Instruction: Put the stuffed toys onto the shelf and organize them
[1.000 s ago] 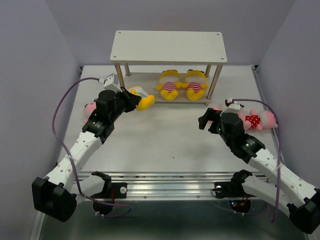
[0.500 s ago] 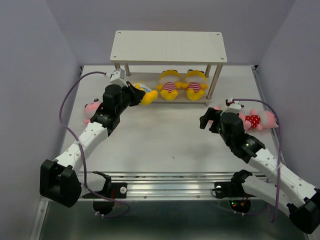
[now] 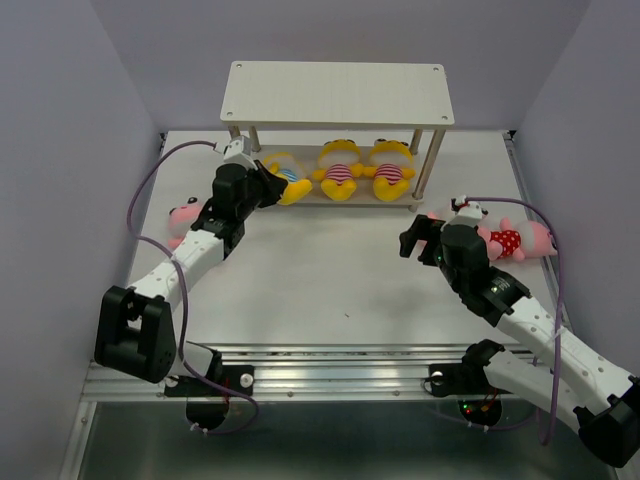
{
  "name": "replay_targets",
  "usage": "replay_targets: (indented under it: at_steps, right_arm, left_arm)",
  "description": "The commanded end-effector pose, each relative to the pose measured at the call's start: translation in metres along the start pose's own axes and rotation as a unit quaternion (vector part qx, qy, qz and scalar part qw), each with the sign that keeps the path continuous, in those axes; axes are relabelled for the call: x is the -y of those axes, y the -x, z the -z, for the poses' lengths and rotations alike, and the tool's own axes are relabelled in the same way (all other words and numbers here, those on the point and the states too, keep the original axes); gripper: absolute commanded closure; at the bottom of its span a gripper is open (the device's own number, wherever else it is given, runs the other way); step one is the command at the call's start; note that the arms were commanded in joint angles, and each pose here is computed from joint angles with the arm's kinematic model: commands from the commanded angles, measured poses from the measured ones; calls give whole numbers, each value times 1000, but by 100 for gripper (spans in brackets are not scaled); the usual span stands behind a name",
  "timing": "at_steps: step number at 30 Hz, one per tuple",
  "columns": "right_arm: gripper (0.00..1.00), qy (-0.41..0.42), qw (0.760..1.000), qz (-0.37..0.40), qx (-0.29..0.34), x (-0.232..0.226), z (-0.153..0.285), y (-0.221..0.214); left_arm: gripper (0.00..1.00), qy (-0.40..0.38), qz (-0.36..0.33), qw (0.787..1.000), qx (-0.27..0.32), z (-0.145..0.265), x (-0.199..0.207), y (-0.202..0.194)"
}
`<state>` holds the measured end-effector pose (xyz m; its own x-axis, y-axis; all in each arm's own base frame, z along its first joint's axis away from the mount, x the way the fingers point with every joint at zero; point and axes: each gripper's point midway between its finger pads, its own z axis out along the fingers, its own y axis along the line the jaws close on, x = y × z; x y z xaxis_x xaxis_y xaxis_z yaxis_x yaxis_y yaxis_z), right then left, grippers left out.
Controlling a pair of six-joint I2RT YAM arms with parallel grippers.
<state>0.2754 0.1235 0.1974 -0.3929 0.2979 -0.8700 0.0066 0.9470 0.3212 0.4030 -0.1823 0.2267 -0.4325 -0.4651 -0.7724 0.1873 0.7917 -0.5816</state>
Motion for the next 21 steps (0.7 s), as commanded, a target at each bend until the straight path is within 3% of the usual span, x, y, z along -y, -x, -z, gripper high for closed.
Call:
replay_targets:
  at_steps: [1, 21]
  right_arm:
    - [0, 16, 999, -8, 36, -13, 3, 26]
    - [0, 15, 999, -6, 43, -13, 3, 30]
  left_arm:
    - [100, -31, -10, 998, 48, -6, 14, 33]
    - [100, 11, 26, 999, 30, -43, -18, 10]
